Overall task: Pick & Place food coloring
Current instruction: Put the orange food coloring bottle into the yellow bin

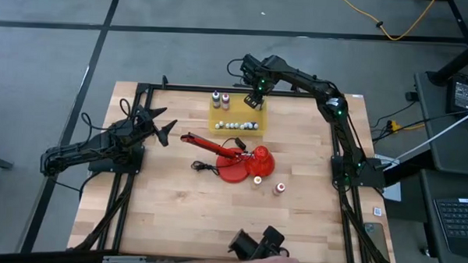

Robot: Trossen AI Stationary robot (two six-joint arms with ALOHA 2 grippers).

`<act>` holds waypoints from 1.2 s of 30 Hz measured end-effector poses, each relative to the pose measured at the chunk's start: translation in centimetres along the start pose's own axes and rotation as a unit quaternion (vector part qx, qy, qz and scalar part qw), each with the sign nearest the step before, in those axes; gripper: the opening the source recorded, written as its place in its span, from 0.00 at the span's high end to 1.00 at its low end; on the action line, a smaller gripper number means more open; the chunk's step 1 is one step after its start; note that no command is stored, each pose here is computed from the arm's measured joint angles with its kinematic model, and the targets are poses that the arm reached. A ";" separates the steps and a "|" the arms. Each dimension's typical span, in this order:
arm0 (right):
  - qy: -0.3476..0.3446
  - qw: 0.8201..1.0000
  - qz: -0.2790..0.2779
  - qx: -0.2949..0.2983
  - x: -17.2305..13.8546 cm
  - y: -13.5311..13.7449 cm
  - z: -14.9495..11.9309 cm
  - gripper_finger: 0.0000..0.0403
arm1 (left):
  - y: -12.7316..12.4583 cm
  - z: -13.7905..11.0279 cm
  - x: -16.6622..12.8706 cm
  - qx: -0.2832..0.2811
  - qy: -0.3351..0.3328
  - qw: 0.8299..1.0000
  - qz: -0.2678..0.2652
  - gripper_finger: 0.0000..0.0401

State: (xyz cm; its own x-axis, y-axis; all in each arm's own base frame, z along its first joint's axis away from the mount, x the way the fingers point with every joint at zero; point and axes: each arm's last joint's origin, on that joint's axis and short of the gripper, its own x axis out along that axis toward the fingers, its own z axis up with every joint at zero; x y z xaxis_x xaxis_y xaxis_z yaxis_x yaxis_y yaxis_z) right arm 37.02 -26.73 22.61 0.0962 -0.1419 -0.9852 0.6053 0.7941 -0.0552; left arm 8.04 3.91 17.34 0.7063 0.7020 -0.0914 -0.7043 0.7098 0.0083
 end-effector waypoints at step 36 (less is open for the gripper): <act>-0.228 0.968 -0.108 0.007 -19.3 12.6 -16.3 0.06 | 0.0 0.0 0.0 0.000 0.000 1.000 0.000 0.20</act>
State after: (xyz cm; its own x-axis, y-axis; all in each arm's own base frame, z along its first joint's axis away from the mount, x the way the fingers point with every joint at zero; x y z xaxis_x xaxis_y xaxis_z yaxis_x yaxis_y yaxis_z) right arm 29.95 -4.36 38.26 0.3038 -0.5517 -0.7768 0.6602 0.7097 -0.2459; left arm 8.04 3.90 17.34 0.7066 0.7017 -0.0915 -0.7041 0.7101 0.0084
